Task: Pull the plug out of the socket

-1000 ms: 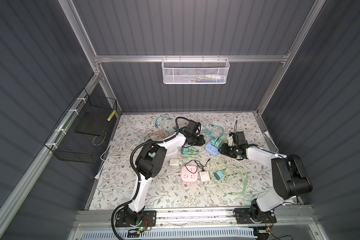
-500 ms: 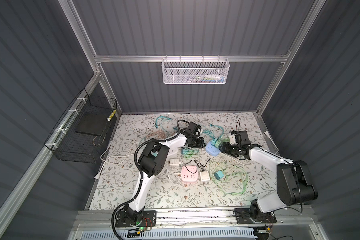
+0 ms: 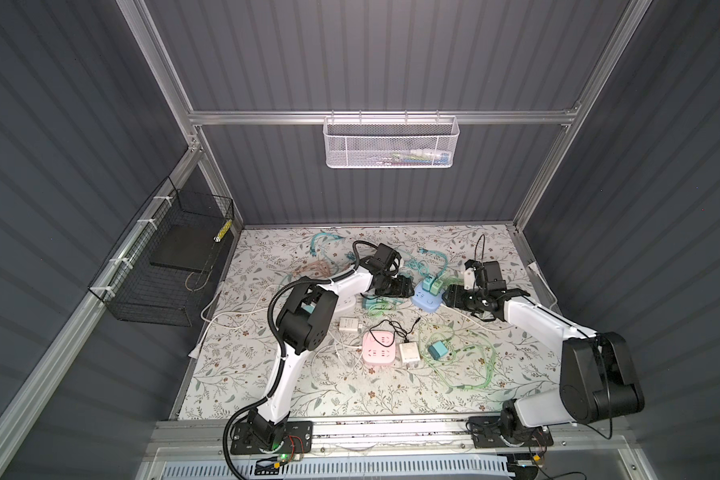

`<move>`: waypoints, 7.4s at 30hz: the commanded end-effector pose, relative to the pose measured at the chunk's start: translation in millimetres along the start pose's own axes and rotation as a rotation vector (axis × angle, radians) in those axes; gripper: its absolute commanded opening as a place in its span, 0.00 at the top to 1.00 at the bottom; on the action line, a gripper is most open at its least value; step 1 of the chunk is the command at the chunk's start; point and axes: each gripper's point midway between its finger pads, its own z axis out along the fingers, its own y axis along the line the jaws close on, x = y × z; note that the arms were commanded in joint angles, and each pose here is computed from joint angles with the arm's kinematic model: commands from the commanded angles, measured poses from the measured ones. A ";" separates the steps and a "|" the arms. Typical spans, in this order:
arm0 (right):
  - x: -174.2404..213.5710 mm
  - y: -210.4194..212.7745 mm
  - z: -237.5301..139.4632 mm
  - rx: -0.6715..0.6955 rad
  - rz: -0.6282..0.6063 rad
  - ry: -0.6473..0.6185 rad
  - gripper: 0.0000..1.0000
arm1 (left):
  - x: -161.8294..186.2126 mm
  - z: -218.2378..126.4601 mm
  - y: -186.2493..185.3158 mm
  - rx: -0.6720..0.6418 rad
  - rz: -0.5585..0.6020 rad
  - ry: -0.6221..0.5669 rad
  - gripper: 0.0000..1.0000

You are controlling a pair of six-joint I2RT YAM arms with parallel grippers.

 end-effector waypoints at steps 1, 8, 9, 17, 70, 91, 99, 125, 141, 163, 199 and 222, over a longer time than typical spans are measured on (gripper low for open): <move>-4.1 -3.2 -6.8 0.023 -0.038 -0.014 0.33 | -5.6 -22.8 8.3 -0.088 -0.012 -0.017 0.25; -13.1 1.3 -10.9 0.017 -0.182 -0.024 0.30 | -14.4 -42.3 6.0 -0.124 0.009 -0.061 0.25; -14.7 3.1 -11.6 0.011 -0.217 -0.026 0.30 | -15.7 -42.5 2.4 -0.113 0.018 -0.061 0.24; -21.0 5.5 -7.3 0.011 -0.467 0.011 0.27 | -16.8 -27.6 -14.9 -0.077 0.062 -0.028 0.23; -19.2 25.9 62.5 -0.156 -0.783 0.204 0.41 | -2.0 31.4 -18.3 -0.091 0.077 0.089 0.41; -29.4 51.0 46.7 -0.239 -0.784 0.099 0.76 | 16.3 35.6 -13.1 -0.197 0.133 0.160 0.53; -40.6 55.3 36.6 -0.222 -0.775 0.018 0.83 | 28.7 41.2 -4.7 -0.254 0.146 0.199 0.54; -42.4 61.1 45.7 -0.113 -0.799 0.062 0.85 | 51.1 42.0 10.4 -0.429 0.260 0.273 0.58; -43.6 33.7 30.4 -0.038 -0.705 0.044 0.84 | 51.7 43.0 4.3 -0.372 0.224 0.246 0.57; -2.2 -42.6 15.9 0.131 -0.362 0.228 0.76 | 34.8 29.1 -19.1 -0.237 0.173 0.151 0.52; -15.5 -61.5 -1.7 0.247 -0.306 0.272 0.28 | 23.6 12.1 -35.2 -0.188 0.176 0.085 0.42; -26.6 51.2 -9.2 -0.140 -0.723 -0.006 0.29 | 7.5 -17.1 -36.2 -0.099 0.075 -0.008 0.39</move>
